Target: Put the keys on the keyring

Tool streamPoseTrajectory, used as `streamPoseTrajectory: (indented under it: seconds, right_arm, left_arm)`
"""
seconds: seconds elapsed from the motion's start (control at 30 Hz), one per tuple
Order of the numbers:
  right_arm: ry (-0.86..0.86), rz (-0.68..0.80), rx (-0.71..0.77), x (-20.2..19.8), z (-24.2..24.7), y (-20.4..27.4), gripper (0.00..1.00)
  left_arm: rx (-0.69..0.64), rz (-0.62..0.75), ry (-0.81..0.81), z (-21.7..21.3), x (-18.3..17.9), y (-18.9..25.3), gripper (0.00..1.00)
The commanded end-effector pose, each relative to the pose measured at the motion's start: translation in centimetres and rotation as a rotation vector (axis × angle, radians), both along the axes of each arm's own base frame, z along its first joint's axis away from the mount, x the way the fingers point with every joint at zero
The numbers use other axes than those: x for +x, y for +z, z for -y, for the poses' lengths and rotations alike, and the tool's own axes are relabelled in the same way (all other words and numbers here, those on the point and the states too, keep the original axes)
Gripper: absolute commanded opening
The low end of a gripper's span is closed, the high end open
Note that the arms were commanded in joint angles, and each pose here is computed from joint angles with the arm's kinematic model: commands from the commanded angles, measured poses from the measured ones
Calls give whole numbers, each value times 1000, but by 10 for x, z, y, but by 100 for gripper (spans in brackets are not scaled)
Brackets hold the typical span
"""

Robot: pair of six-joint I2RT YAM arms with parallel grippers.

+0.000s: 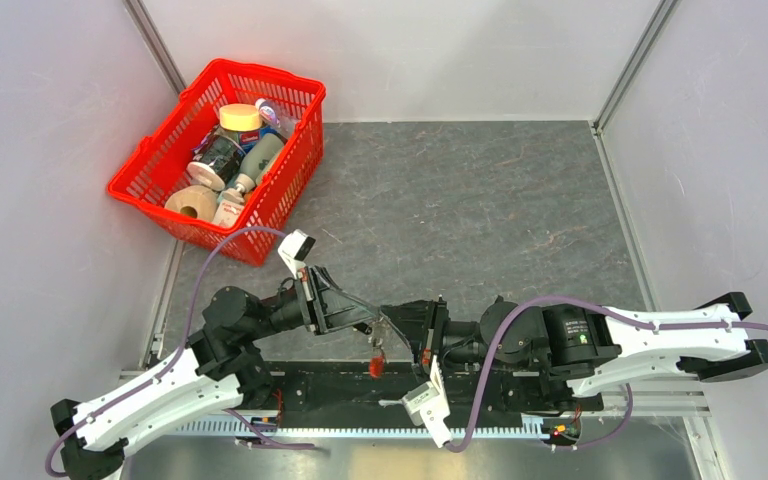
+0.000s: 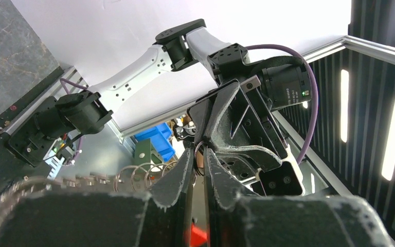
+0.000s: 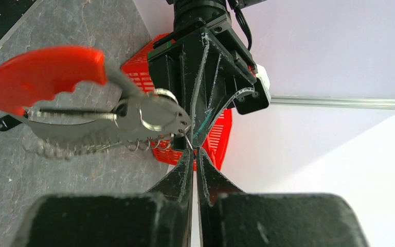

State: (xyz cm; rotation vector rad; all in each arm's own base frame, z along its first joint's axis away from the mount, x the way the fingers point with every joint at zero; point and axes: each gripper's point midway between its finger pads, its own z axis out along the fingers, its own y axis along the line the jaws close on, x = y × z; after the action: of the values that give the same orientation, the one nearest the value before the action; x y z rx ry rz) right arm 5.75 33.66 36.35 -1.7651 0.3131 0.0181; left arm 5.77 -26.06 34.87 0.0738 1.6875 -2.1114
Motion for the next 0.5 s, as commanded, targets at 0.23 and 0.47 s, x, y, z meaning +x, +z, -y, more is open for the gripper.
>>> streamPoseTrajectory:
  seconds: [0.23,0.47]
  right_arm:
    - [64,-12,-48,-15,-3,-2,0]
    - [58,-74,-55,-17,3,-4,0]
  left_arm:
    - [-79,48,6,-4,-1,27,26]
    - [-67,85,37,-9,-1,30,36]
